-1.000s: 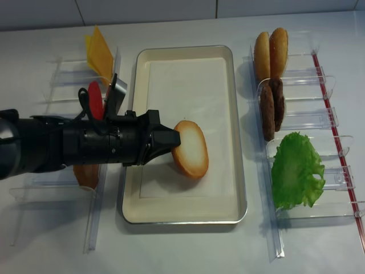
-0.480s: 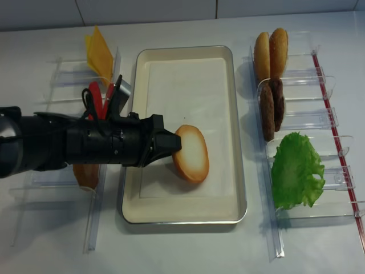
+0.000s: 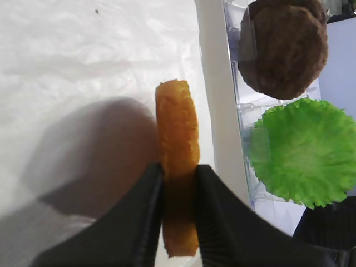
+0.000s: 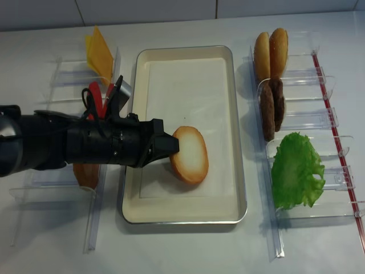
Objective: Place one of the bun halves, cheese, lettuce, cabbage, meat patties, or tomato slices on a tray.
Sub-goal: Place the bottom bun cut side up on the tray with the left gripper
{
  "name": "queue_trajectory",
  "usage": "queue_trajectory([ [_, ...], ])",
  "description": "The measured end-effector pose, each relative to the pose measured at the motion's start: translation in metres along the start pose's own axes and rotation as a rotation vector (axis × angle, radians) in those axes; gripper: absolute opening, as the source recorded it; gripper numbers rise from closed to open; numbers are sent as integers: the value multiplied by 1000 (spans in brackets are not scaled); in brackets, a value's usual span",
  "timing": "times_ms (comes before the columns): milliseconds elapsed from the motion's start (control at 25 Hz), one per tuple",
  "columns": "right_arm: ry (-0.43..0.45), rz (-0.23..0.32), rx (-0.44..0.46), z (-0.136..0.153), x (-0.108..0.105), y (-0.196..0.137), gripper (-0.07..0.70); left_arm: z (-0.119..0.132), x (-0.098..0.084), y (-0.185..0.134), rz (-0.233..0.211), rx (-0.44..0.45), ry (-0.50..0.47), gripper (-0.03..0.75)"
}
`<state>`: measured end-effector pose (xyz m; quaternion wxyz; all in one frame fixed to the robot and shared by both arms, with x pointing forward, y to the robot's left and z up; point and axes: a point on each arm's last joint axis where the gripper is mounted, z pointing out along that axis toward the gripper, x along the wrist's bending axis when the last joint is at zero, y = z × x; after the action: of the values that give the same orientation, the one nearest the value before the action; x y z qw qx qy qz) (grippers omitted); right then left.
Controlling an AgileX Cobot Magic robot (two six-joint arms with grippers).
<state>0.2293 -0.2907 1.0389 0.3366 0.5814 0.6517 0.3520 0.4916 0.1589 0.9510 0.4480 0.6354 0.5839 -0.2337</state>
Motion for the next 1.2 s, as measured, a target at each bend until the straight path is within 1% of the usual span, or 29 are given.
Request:
queue_trajectory([
  [80, 0, 0, 0, 0, 0, 0, 322, 0, 0, 1, 14, 4, 4, 137],
  [120, 0, 0, 0, 0, 0, 0, 322, 0, -1, 1, 26, 9, 6, 154],
  [160, 0, 0, 0, 0, 0, 0, 322, 0, -1, 3, 41, 12, 10, 181],
  [200, 0, 0, 0, 0, 0, 0, 322, 0, -2, 4, 57, 15, 17, 225],
  [320, 0, 0, 0, 0, 0, 0, 322, -1, -5, 9, 88, 17, 21, 365],
  [360, 0, 1, 0, 0, 0, 0, 322, -1, -6, 11, 95, 19, 23, 396],
  [440, 0, 1, 0, 0, 0, 0, 322, -1, -8, 14, 115, 33, 32, 424],
  [520, 0, 1, 0, 0, 0, 0, 322, -2, -10, 17, 127, 61, 52, 435],
  [560, 0, 1, 0, 0, 0, 0, 322, -3, -10, 18, 130, 85, 74, 437],
  [640, 0, 1, 0, 0, 0, 0, 322, -5, -11, 22, 153, 144, 130, 439],
  [680, 0, 1, 0, 0, 0, 0, 322, -7, -11, 23, 151, 171, 158, 440],
  [760, 0, 1, 0, 0, 0, 0, 322, -11, -13, 27, 191, 229, 211, 440],
  [840, 0, 1, 0, 0, 0, 0, 322, -14, -19, 33, 213, 266, 225, 440],
  [920, 0, 1, 0, 0, 0, 0, 322, -17, -28, 41, 243, 287, 226, 437],
  [960, 0, 1, 0, 0, 0, 0, 322, -19, -33, 44, 249, 296, 222, 433],
  [1040, 0, 1, 0, 0, 0, 0, 322, -24, -43, 54, 283, 299, 231, 425],
  [1120, 0, 1, 0, 0, 0, 0, 322, -33, -55, 61, 316, 283, 259, 421],
  [1200, 0, 1, 0, 0, 0, 0, 322, -47, -67, 67, 369, 266, 320, 419],
])
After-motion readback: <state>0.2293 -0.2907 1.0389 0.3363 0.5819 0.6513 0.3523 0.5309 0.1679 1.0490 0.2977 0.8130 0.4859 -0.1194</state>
